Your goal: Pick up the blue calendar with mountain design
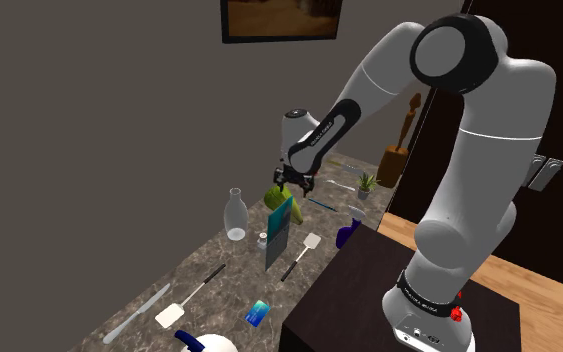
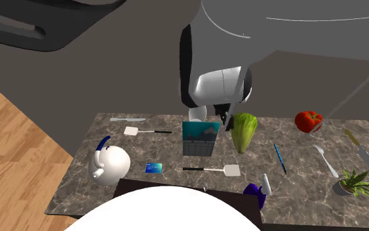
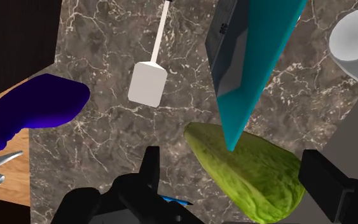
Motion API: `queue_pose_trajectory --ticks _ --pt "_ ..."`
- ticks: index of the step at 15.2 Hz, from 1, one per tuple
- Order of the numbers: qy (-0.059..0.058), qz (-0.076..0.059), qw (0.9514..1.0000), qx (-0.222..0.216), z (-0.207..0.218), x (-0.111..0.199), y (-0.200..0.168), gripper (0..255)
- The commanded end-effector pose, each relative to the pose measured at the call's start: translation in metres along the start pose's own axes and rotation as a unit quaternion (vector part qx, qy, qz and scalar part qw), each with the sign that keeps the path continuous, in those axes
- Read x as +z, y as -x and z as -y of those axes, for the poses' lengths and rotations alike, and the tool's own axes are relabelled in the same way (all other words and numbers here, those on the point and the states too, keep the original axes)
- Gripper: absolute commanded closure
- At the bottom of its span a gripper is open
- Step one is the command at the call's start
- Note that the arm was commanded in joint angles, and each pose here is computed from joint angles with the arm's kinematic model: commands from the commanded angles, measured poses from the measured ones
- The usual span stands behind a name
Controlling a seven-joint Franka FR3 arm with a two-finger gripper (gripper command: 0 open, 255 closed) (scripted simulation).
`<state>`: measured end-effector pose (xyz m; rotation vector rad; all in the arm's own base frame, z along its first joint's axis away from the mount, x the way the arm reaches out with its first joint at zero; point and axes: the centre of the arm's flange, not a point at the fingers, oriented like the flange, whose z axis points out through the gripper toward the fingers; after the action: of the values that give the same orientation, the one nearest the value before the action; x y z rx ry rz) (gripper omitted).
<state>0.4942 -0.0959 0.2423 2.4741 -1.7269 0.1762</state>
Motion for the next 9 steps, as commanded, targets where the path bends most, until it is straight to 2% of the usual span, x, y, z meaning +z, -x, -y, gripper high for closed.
queue_pose_trajectory --ticks 1,3,4,9 --pt "0.0 0.0 1.0 0.0 -0.0003 0.0147 0.0021 0" --pt "0.0 0.0 1.0 0.0 -0.0003 0.0146 0.0021 0" --pt "0.0 0.0 1.0 0.0 -0.0001 0.0153 0.002 255" --pt "0.0 0.0 1.0 0.0 0.0003 0.0152 0.0025 255"
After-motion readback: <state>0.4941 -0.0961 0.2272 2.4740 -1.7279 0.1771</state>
